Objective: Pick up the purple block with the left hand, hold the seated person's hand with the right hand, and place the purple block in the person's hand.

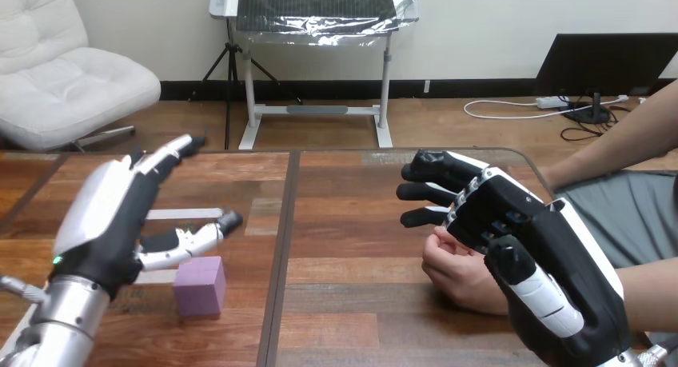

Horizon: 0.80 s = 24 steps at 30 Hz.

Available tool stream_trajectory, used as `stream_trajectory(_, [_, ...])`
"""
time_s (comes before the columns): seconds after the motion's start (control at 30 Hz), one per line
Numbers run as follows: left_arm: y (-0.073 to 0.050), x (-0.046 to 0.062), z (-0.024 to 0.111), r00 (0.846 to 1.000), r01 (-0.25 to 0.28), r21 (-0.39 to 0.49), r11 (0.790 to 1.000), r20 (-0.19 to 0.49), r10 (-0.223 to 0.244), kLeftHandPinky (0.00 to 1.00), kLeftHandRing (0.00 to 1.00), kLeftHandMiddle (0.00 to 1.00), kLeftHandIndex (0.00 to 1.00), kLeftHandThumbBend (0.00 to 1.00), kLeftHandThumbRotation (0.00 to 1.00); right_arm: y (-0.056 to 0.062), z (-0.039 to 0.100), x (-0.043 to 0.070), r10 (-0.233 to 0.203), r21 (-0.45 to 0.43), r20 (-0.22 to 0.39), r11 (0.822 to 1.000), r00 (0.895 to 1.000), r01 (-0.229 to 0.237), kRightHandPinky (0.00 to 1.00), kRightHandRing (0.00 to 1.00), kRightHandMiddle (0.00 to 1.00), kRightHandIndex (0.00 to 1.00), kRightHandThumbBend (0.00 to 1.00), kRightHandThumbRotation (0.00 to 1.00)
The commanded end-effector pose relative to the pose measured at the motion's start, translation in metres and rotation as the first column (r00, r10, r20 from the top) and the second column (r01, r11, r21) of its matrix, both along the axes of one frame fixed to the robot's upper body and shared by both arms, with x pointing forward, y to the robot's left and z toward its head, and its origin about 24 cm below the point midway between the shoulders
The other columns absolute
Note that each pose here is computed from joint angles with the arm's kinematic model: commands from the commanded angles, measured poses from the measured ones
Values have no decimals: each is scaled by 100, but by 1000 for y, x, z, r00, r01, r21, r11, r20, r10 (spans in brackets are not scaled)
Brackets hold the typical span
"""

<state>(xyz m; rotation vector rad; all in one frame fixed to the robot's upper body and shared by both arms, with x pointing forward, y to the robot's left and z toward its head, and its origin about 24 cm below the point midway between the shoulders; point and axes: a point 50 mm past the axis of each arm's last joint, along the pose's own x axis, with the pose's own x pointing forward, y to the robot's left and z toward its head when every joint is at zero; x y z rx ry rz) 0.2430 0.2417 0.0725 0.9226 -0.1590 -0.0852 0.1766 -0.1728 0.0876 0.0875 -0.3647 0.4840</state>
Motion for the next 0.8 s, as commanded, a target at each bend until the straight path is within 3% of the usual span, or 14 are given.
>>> stream_trajectory(0.0, [-4,19,15,998,7,99,995,66,-13,96,84,86,86,70,46,1,13,9,19,12,73,1000,997,-20,70,79,81,79,76,64])
stream_trajectory(0.53, [-2,32,5,999,-28,177,984,46,20,92,81,84,84,73,38,1,14,10,26,19,79,999,997,-27,71,80,81,79,74,61])
stream_trajectory(0.77, [-1,37,-2,1000,-25,223,975,18,22,93,81,84,85,73,40,1,14,9,25,17,82,1000,996,-26,71,80,81,79,74,60])
